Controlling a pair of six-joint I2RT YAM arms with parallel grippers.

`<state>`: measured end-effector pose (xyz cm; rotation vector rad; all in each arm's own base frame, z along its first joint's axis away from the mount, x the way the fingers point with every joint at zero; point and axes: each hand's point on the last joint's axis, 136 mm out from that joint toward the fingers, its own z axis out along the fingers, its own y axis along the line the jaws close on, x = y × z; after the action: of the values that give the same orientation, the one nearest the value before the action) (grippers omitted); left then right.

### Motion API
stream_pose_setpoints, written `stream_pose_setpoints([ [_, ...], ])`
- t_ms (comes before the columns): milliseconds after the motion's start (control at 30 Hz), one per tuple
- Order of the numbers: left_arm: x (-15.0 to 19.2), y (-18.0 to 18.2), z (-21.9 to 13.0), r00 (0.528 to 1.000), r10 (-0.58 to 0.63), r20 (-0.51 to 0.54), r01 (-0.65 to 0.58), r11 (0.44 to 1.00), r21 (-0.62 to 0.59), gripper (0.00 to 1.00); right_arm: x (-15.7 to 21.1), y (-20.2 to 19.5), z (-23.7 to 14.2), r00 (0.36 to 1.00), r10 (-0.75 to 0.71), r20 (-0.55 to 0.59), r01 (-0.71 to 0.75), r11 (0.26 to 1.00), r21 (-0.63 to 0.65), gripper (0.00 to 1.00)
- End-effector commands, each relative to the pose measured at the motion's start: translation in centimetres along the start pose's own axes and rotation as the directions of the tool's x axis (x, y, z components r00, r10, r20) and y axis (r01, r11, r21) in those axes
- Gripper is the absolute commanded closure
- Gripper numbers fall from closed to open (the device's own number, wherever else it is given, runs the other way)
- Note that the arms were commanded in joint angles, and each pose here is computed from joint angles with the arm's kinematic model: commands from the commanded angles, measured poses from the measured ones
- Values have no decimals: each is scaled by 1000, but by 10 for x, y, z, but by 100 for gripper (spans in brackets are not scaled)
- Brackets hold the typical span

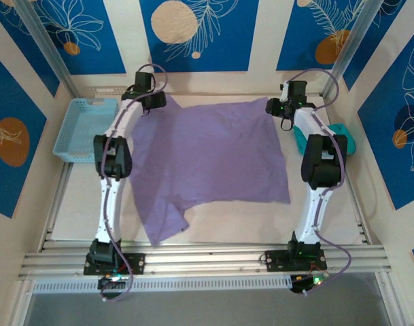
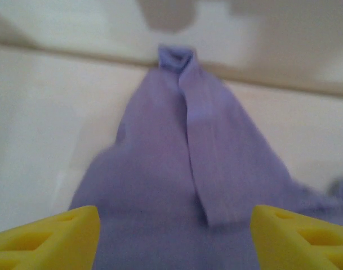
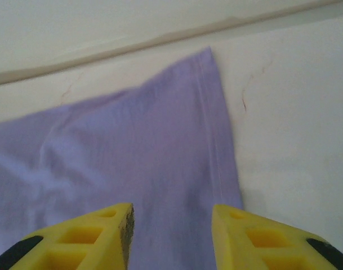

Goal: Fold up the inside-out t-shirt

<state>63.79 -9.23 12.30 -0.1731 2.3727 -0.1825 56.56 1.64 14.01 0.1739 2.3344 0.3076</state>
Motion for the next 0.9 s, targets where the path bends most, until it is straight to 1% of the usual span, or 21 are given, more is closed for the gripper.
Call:
stream_pose_setpoints([
  [0, -28, -21, -101, 983, -139, 118, 120, 980, 156, 28, 17, 18, -63, 1000, -15, -15, 16, 1000, 14, 57],
  [67, 3, -27, -128, 970, -219, 105, 189, 951, 243, 26, 52, 18, -82, 996, 34, -81, -33, 999, 15, 56],
  [167, 63, -35, -161, 950, -308, 50, 269, 890, 368, 24, 106, 14, -108, 979, 119, -165, -117, 993, 20, 55],
  [200, 84, -34, -167, 948, -316, 23, 286, 884, 369, 23, 123, 11, -116, 972, 142, -187, -138, 990, 37, 54],
  [333, 172, -30, -195, 963, -251, -98, 270, 897, 350, 22, 183, 0, -149, 938, 246, -246, -234, 969, 79, 50],
  [433, 228, -25, -213, 963, -212, -166, 258, 906, 336, 21, 221, -15, -168, 906, 309, -289, -272, 949, 162, 47],
  [500, 250, -23, -227, 957, -221, -187, 275, 896, 348, 21, 244, -25, -176, 887, 347, -305, -291, 932, 217, 47],
  [567, 269, -23, -238, 955, -213, -208, 276, 893, 354, 21, 262, -32, -180, 859, 409, -307, -343, 907, 246, 46],
  [667, 294, -20, -253, 958, -149, -243, 226, 918, 327, 21, 279, -40, -183, 796, 508, -328, -435, 858, 274, 47],
  [767, 313, -15, -266, 957, -87, -275, 170, 941, 292, 21, 290, -49, -185, 764, 554, -331, -455, 826, 333, 48],
  [867, 322, -6, -276, 960, -43, -278, 117, 960, 254, 21, 304, -55, -183, 715, 603, -353, -478, 790, 384, 49],
])
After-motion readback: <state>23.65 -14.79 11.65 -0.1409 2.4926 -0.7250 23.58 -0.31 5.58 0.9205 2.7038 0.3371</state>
